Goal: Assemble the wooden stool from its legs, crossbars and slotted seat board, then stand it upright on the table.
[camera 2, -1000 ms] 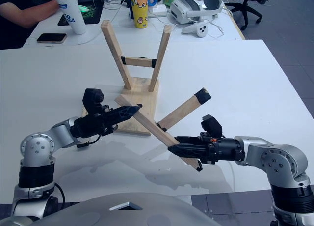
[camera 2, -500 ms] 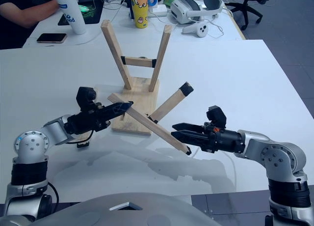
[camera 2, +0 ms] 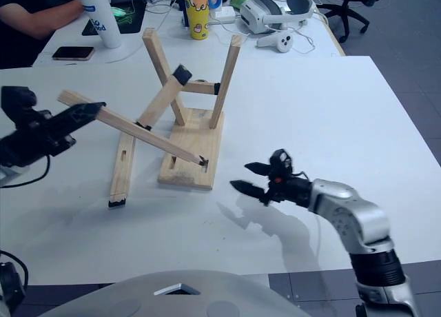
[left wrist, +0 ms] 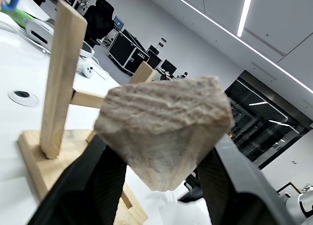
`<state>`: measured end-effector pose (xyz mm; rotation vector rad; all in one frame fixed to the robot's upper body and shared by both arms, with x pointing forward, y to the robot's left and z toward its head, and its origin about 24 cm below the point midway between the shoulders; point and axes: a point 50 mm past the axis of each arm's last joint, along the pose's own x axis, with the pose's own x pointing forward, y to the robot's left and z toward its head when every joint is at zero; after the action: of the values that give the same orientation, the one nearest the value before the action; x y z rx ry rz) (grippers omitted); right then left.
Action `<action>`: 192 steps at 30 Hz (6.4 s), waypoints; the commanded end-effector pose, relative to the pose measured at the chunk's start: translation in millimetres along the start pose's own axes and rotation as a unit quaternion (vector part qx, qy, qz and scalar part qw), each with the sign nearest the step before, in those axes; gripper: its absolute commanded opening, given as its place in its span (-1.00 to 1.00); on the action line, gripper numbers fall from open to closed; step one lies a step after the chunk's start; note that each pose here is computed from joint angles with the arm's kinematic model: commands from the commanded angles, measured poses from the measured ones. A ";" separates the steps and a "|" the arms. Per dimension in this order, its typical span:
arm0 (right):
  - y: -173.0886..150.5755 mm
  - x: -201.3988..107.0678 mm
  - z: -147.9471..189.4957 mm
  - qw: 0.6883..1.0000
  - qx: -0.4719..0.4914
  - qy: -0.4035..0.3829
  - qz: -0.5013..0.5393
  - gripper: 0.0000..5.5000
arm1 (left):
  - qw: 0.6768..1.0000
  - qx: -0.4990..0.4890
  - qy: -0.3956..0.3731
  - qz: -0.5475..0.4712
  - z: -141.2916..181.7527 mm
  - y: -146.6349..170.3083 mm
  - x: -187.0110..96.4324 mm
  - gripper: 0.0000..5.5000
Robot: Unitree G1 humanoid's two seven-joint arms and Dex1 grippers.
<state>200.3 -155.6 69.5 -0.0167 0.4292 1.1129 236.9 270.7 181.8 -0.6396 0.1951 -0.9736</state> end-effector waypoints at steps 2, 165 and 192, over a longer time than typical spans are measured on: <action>11.6 33.5 5.2 0.958 -0.285 -0.007 -0.025 0.53 | 0.998 0.060 -0.023 0.006 36.0 -4.9 -7.6 -0.27; -36.3 61.9 7.3 0.946 -0.031 -0.182 -0.267 -1.00 | 0.885 0.177 -0.145 0.405 -73.2 59.5 13.7 -0.55; -8.5 65.8 -42.4 0.974 0.033 -0.017 -0.222 -0.73 | 0.831 0.140 0.039 0.537 -135.4 28.2 6.9 0.09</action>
<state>224.5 -118.3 13.8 -0.0444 0.3567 0.6484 204.2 215.2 61.2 -0.1811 0.3637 0.0593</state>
